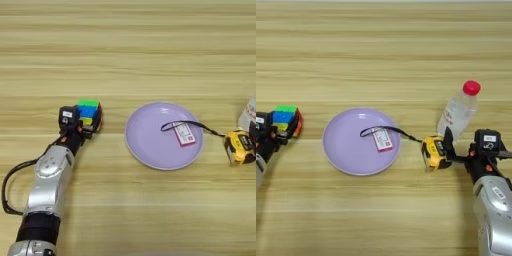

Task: Move the objects on the table

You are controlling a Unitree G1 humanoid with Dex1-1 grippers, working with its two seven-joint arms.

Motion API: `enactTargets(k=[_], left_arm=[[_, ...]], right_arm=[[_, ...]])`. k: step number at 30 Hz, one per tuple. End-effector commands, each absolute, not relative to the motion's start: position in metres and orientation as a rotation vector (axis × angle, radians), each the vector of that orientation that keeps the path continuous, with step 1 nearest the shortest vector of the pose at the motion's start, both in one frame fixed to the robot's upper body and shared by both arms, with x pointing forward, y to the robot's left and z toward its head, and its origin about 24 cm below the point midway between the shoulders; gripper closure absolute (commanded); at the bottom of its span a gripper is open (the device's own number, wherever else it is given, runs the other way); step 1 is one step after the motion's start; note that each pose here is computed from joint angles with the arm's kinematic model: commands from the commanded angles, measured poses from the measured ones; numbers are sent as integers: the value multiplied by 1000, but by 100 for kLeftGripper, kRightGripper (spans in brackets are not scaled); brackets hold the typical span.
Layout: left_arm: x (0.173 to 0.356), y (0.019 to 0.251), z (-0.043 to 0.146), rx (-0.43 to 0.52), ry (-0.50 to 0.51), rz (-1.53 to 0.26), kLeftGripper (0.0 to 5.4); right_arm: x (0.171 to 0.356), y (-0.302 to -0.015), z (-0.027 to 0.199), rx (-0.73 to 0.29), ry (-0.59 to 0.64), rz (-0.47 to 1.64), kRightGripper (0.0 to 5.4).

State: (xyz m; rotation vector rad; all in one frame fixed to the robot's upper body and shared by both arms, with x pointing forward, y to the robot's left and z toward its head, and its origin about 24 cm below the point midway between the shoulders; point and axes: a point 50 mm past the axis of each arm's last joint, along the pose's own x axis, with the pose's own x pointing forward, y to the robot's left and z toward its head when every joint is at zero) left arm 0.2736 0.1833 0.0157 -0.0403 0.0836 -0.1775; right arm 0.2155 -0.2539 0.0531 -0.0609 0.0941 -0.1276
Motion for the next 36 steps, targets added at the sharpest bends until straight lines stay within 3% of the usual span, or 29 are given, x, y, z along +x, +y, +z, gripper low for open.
enactTargets(k=[1, 8, 9, 20, 28, 36], left_arm=[[278, 185, 13, -26, 90, -168, 212], [279, 186, 11, -17, 101, -155, 212], [279, 186, 11, -16, 101, -154, 183], [278, 182, 16, 2, 65, -159, 82], [276, 178, 31, -14, -5, -173, 2], [276, 175, 31, -17, -3, -178, 2]], right_arm=[[216, -253, 54, -57, 90, -129, 0], [216, -252, 54, -57, 90, -130, 0], [216, -252, 54, -57, 90, -130, 0], [215, -253, 54, -60, 88, -130, 0], [215, -252, 60, -59, 64, -123, 0], [219, -250, 70, -61, 31, -110, 0]])
